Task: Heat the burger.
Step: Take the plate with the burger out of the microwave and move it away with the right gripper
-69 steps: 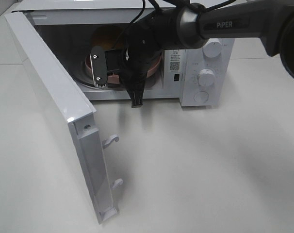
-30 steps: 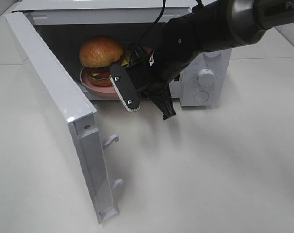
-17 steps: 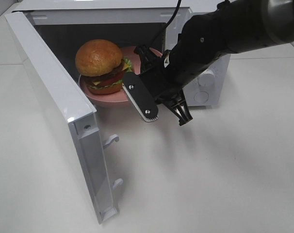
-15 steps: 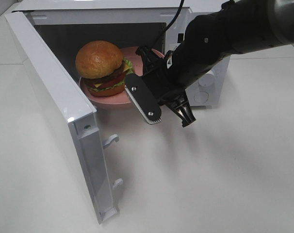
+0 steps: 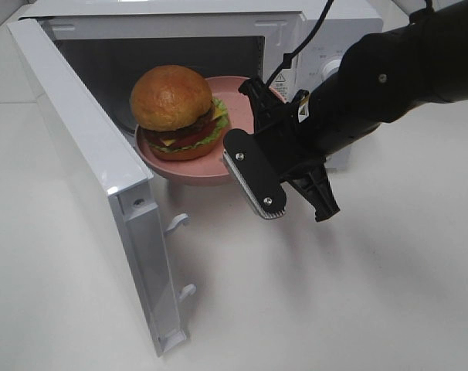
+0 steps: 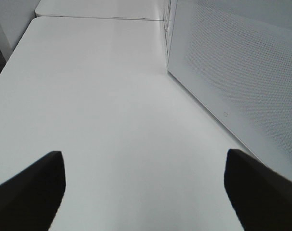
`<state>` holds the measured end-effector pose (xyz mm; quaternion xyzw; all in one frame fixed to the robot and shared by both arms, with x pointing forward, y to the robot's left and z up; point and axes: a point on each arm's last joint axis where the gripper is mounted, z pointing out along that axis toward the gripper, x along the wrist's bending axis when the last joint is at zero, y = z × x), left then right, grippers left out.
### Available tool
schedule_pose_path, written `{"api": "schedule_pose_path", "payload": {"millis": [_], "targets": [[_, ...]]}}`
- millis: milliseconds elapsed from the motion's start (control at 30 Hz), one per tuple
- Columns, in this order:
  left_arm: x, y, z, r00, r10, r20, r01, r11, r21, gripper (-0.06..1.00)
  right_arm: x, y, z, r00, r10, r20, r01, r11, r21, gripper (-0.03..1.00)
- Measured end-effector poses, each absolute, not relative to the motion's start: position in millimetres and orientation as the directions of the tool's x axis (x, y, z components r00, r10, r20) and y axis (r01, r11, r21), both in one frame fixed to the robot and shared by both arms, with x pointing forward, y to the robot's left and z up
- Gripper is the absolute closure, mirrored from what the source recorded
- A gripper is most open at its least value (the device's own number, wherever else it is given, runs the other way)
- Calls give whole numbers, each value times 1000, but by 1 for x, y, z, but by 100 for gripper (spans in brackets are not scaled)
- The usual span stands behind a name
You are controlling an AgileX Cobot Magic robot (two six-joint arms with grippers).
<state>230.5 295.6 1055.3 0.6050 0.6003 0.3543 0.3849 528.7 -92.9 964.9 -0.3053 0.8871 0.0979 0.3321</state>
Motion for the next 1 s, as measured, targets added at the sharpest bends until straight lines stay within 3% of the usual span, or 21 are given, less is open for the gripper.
{"api": "schedule_pose_path", "payload": {"millis": [1000], "targets": [[230, 296, 1055, 28, 999, -33, 454, 17, 891, 13, 451, -153, 987, -658, -346, -669, -508, 860, 55, 87]]}}
